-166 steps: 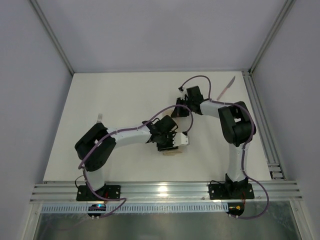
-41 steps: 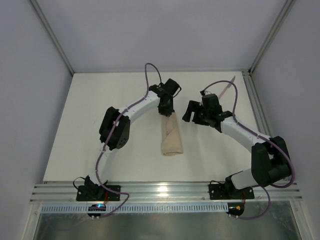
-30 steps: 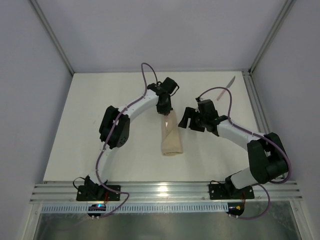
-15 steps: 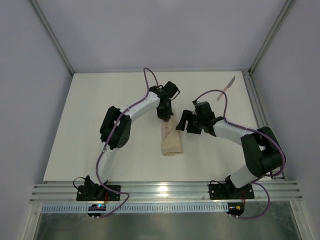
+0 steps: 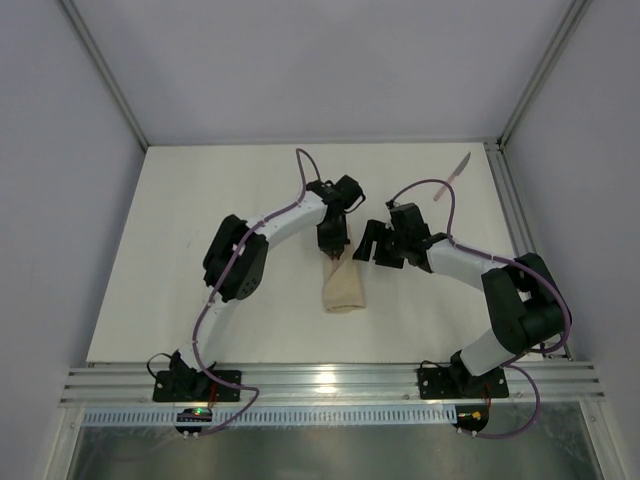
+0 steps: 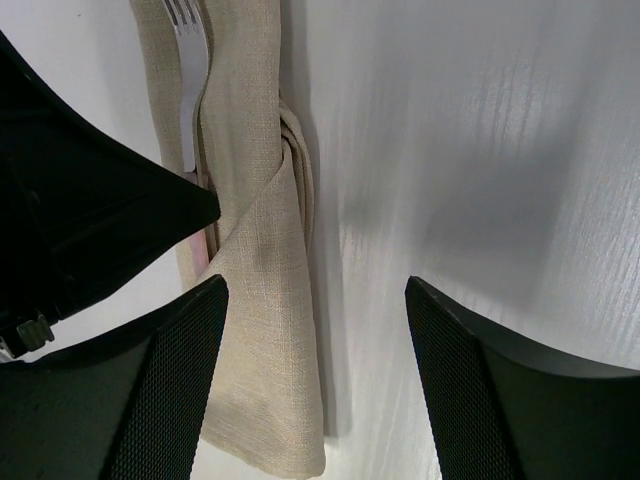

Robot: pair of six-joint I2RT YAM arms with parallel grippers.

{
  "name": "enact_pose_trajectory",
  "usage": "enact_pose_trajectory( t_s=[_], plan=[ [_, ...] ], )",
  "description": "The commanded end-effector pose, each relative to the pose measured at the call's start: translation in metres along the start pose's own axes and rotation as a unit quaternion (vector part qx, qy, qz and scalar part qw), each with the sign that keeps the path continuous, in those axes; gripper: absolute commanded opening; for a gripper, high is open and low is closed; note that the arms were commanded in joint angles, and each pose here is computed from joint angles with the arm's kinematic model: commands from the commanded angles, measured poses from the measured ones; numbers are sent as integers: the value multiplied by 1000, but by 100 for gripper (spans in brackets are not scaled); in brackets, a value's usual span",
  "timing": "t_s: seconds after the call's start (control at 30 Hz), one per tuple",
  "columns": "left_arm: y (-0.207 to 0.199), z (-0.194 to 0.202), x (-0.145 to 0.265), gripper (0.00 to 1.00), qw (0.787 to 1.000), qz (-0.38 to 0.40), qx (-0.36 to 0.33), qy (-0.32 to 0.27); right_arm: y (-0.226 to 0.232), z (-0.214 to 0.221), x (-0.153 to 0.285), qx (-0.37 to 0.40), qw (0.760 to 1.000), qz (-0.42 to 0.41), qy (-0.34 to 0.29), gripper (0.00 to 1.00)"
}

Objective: Fold the napkin into a case and place the utensils inside
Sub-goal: Insert the fork into the folded napkin.

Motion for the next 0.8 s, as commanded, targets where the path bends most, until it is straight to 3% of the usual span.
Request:
enact_pose_trajectory(
  t_s=[0.0,0.33,0.43,0.47,0.5,0.67,0.77],
  plan=[
    [2,11,23,0,1000,-2,11,10,5,-19,4,16,1000,2,-27,75],
    [5,22,15,1,999,-7,7,42,2,-24,5,20,999,15,-32,75],
    [3,26,15,16,998,-3,1,60,2,-28,8,26,999,20,-35,76],
    [4,27,13,28,998,-5,-1,63,1,-33,11,29,998,26,-43,76],
    [4,27,14,32,998,-7,-1,64,0,-32,12,30,998,32,-40,76],
    [3,22,25,60,999,-1,-6,48,-17,-62,36,37,994,74,-72,76],
    [3,18,37,62,999,6,-3,44,-41,-101,62,20,987,114,-114,77]
  ],
)
Point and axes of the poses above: each gripper's point midway between its finger pads, its own x axis back along the fingers, its own y axis along the line the jaws close on, z = x × y, the point moved 1 cm from there along x, back along the fingers, and after that the axes turned 15 degrees about x, right-handed, at the moved point
